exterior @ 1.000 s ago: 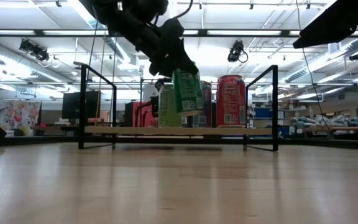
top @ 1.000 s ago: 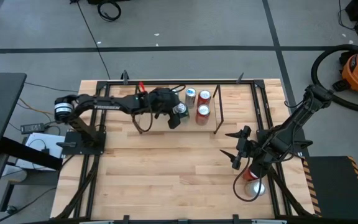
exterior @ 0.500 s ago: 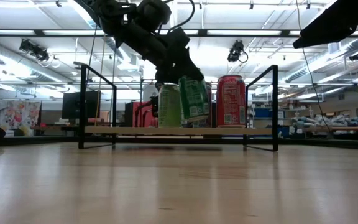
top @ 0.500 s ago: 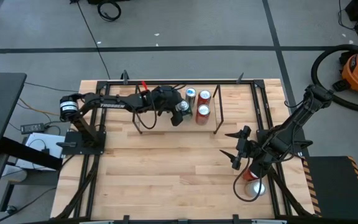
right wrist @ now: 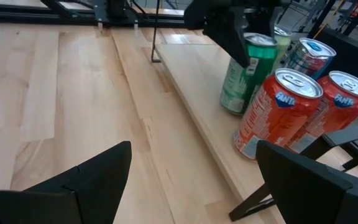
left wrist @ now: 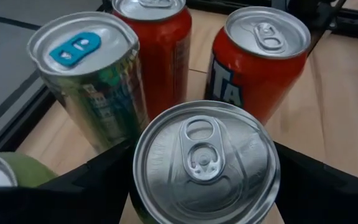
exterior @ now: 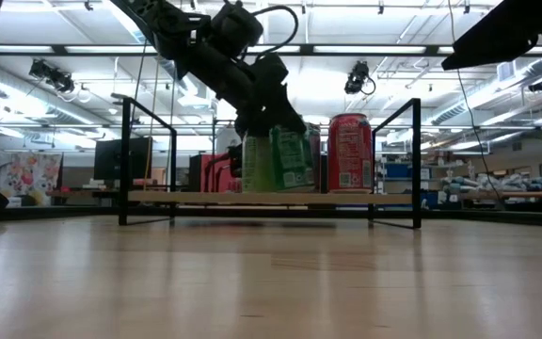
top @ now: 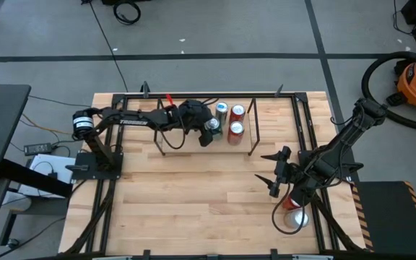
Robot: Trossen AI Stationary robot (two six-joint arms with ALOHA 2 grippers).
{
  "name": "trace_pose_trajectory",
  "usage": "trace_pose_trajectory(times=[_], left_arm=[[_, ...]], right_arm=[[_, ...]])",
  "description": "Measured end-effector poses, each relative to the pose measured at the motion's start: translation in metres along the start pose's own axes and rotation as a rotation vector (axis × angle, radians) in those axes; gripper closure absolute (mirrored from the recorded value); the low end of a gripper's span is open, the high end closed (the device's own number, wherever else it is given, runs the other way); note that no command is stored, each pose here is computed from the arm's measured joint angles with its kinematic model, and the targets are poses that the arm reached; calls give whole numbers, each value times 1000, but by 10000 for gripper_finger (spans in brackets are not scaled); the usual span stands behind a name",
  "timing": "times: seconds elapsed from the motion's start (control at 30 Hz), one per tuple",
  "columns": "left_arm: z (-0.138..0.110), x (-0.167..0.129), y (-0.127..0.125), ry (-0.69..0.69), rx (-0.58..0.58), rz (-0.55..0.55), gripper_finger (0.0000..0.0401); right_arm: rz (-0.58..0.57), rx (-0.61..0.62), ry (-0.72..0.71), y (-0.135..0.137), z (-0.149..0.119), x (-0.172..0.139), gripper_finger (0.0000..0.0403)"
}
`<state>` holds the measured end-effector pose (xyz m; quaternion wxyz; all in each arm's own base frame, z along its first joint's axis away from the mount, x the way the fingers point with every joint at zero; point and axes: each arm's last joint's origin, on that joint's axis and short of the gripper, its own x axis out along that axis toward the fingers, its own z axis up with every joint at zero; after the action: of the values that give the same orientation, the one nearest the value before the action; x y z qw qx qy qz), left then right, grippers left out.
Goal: Place canned beverage on shelf
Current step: Put the green soda can on the shelf
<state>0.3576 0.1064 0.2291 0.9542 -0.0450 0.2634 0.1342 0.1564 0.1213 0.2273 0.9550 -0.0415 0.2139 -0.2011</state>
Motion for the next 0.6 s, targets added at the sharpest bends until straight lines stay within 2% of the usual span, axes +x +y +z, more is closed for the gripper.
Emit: trace_pose_trajectory(times=[0.6], left_arm=[[0, 0, -10, 1, 12, -24, 68]], right_arm=[[2, -6, -1, 0, 0, 0, 47]])
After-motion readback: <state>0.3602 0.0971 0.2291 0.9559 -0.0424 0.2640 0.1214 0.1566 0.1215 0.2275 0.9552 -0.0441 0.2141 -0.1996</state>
